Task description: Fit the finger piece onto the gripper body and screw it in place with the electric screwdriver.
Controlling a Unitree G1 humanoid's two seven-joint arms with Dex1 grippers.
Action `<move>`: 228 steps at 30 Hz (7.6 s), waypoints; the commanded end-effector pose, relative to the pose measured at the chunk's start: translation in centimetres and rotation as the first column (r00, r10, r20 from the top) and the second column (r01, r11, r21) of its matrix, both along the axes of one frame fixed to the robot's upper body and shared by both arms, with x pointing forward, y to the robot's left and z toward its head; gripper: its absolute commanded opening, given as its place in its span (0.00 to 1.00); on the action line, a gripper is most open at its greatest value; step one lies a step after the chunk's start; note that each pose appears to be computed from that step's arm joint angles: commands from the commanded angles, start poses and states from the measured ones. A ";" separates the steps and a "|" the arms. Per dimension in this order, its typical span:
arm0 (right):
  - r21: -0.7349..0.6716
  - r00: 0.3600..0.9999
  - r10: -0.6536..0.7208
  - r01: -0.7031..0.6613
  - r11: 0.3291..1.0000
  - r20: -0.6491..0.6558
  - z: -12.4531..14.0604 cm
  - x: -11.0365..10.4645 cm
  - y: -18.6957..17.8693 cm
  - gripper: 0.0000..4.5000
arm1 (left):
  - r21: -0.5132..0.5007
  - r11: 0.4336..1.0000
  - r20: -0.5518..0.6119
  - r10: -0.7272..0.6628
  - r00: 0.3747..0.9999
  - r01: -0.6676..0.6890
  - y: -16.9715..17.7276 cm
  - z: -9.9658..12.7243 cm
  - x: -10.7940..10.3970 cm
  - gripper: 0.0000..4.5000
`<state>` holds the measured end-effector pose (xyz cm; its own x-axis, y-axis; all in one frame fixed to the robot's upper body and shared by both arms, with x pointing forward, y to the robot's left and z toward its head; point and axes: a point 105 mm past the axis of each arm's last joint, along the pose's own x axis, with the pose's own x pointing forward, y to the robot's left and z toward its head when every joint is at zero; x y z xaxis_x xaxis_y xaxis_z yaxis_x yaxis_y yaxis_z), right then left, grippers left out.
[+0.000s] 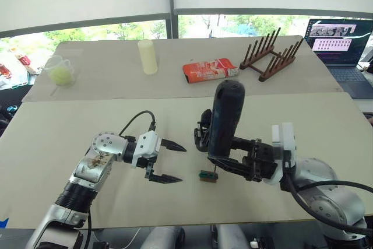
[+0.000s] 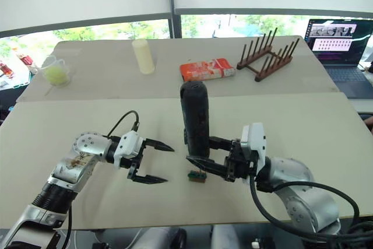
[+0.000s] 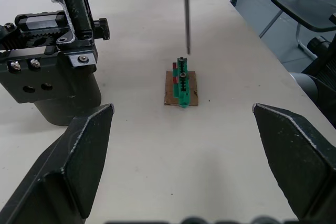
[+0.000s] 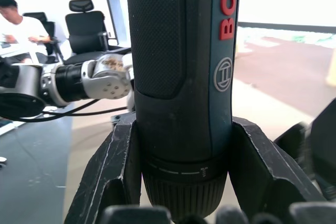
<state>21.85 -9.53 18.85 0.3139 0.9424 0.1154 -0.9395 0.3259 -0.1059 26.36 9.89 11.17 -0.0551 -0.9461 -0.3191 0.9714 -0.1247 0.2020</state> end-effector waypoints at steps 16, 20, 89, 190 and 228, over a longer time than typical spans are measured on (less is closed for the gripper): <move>0.030 0.997 -0.010 0.008 1.000 0.073 1.3 -0.6 0.4 0.42 | -0.012 0.997 0.036 -0.074 0.997 0.074 -2.8 -0.7 -0.3 1.00; 0.022 0.997 -0.014 0.012 1.000 0.071 1.1 -0.6 0.3 0.42 | -0.013 0.997 0.023 -0.073 0.997 0.073 -2.9 -0.8 -0.3 1.00; 0.000 0.998 -0.017 0.017 1.000 0.064 0.0 -0.1 0.1 0.42 | -0.012 0.997 0.056 -0.078 0.995 0.079 -3.1 -1.8 0.0 1.00; -0.152 0.907 0.349 -0.320 0.935 0.236 9.6 5.3 3.9 0.42 | -0.123 0.974 0.109 0.202 0.973 -0.188 -2.5 0.8 5.9 1.00; -0.179 0.916 0.345 -0.311 0.933 0.205 8.6 5.6 3.8 0.42 | -0.126 0.976 0.128 0.193 0.973 -0.177 -3.0 0.9 5.9 1.00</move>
<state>28.23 -5.54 25.84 -0.0179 0.9995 -0.0261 -0.9570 -0.0247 -0.2891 32.18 7.09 10.98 0.1644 -0.9624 -0.2163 0.9510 0.0963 0.2939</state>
